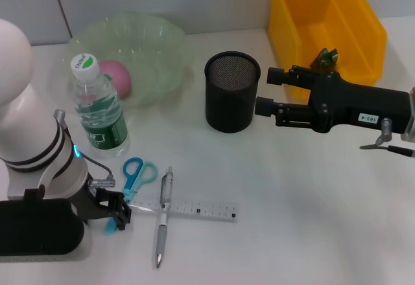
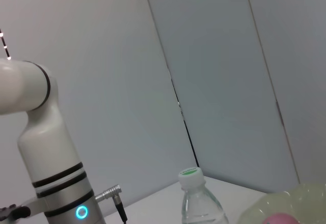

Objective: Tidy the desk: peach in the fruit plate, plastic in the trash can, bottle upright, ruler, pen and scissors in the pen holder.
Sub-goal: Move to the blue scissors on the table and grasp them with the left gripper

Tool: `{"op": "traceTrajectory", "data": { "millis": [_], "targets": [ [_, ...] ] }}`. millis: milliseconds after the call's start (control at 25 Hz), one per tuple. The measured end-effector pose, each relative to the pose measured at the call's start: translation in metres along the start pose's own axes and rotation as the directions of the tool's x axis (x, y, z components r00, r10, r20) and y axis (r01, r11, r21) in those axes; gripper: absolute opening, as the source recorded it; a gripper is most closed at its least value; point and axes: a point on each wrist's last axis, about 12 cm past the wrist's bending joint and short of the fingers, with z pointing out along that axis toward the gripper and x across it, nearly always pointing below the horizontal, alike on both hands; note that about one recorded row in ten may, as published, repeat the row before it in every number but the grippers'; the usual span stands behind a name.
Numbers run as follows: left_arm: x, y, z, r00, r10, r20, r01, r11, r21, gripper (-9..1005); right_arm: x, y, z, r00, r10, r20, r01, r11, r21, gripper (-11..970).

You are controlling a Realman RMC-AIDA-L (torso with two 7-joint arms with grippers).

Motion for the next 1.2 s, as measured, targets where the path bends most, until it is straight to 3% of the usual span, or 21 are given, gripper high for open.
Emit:
{"op": "traceTrajectory", "data": {
  "millis": [400, 1200],
  "targets": [
    [-0.0003, -0.0066, -0.0011, 1.0, -0.005, -0.019, 0.005, 1.0, 0.002, 681, -0.0015, 0.0002, 0.0038, 1.0, -0.002, -0.001, 0.002, 1.0, -0.01, 825],
    [0.0031, 0.0033, -0.0046, 0.983, 0.185, 0.006, -0.185, 0.983, 0.01, 682, -0.0002, 0.0021, 0.0, 1.0, 0.003, 0.008, -0.003, 1.0, -0.01, 824]
  ]
}}
